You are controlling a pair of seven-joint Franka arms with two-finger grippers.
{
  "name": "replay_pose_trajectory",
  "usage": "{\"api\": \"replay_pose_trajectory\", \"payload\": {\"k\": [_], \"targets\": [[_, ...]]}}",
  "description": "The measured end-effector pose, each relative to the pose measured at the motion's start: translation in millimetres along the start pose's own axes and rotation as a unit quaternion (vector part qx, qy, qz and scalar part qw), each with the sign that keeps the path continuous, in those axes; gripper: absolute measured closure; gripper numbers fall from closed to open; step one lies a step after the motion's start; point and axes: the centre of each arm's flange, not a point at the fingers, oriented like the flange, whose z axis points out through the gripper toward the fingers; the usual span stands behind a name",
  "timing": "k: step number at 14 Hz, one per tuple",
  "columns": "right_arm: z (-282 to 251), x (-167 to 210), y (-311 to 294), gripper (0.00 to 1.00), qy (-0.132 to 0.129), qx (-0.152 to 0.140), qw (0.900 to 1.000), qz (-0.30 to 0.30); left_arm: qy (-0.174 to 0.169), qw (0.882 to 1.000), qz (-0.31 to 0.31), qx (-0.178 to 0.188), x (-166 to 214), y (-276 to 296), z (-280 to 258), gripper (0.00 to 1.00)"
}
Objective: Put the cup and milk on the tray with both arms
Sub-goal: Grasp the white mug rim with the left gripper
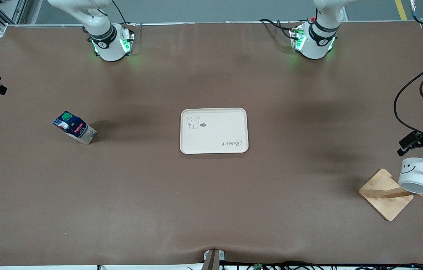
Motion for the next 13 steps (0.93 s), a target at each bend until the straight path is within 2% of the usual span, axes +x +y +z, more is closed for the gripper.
{"api": "replay_pose_trajectory", "payload": {"k": [9, 11, 13], "targets": [[0.3, 0.2, 0.0, 0.00, 0.000, 0.000, 1.000, 0.000, 0.022, 0.999, 0.033, -0.006, 28.5, 21.4, -2.9, 0.00], [0.5, 0.3, 0.0, 0.00, 0.000, 0.000, 1.000, 0.000, 0.021, 0.999, 0.035, -0.006, 28.7, 21.2, -2.2, 0.04], [0.5, 0.3, 0.0, 0.00, 0.000, 0.000, 1.000, 0.000, 0.021, 0.999, 0.036, -0.006, 28.7, 21.0, -1.5, 0.20]]}}
